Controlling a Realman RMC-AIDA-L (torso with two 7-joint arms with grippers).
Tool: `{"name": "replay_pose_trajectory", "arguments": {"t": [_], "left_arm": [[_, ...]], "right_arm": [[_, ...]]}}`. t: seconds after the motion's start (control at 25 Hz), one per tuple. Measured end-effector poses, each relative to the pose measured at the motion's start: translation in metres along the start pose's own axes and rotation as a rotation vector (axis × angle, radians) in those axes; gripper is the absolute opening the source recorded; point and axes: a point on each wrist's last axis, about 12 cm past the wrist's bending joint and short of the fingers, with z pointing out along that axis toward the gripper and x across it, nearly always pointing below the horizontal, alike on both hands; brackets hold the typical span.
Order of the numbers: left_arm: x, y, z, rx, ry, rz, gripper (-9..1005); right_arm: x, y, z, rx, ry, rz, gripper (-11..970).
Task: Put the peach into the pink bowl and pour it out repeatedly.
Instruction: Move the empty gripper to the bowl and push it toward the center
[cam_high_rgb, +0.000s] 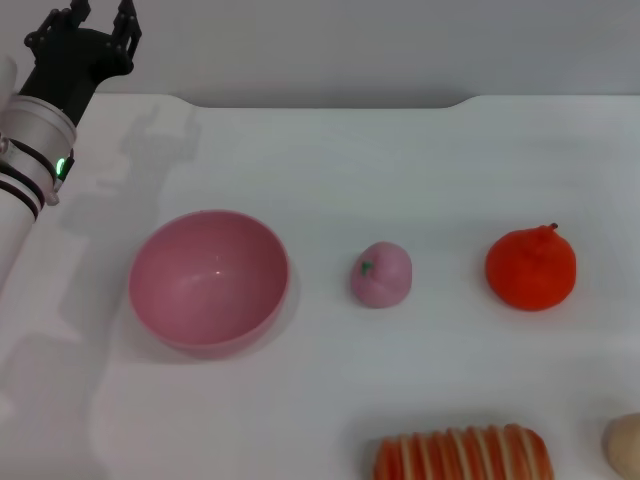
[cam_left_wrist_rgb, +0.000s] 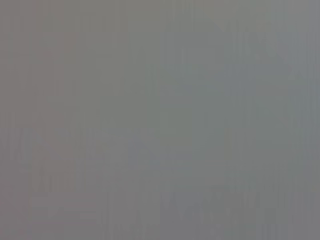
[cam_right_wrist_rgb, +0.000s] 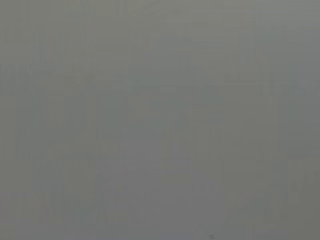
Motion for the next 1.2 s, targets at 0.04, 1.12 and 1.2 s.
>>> {"name": "replay_pose_trajectory", "arguments": {"t": [0.04,1.12,1.2], "left_arm": [[0.0000,-0.0001,0.0000,0.001,0.000,0.000,532],[0.0007,0.0043,-0.0043,-0.002,-0.012,-0.074,531],[0.0013,0.0048,-0.0050,-0.004,-0.010,-0.074,531]], "right_arm": [[-0.0004,0.0007,0.0012,-0.001,0.001,0.000,414],[0.0005,0.0006,0.0035,0.005,0.018,0.006,414],[0.0018,-0.0003,0.0018,0.008,0.023,0.007,414]]}}
